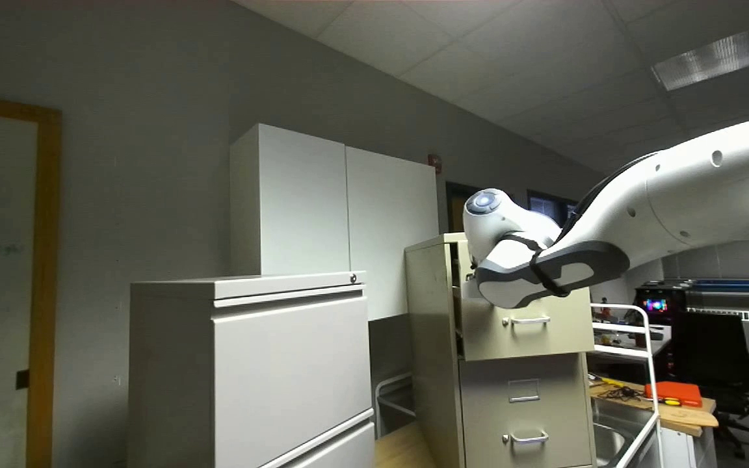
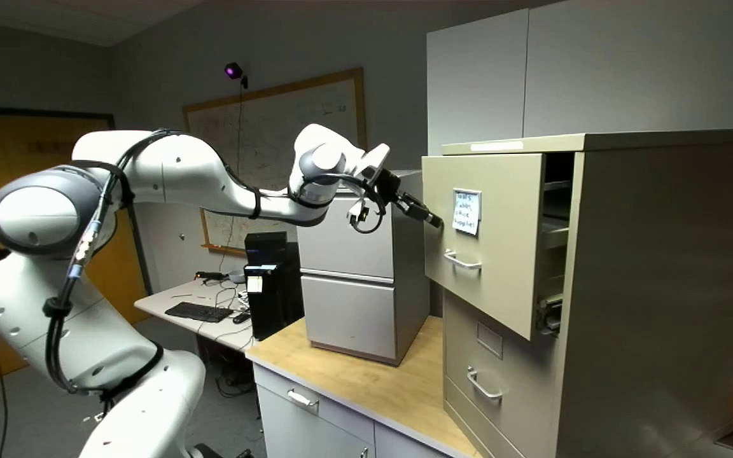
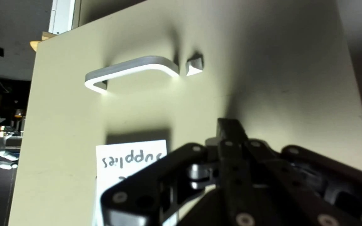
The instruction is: Close the top drawer of the cabinet to the right.
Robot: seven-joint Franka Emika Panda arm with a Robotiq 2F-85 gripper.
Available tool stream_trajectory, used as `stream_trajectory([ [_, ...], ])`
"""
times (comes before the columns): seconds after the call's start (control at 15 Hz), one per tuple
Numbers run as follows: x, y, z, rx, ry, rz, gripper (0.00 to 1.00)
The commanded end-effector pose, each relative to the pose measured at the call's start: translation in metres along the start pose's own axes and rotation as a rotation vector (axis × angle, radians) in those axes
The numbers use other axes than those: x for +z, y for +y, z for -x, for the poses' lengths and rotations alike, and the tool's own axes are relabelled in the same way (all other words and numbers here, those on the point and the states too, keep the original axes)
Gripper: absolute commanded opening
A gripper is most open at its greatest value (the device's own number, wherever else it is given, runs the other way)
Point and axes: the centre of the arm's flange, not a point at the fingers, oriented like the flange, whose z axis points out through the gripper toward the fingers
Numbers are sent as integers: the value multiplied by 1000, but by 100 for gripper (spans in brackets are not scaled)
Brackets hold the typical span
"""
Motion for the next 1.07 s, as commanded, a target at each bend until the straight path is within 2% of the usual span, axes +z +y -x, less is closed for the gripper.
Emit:
stream_trajectory([
  [0.0,35,-61,-28,-21,-27,-58,0],
  [0.73,52,-86,-40,-92,-96,49,0],
  [1.0,52,-90,-43,-93,-134,50,0],
])
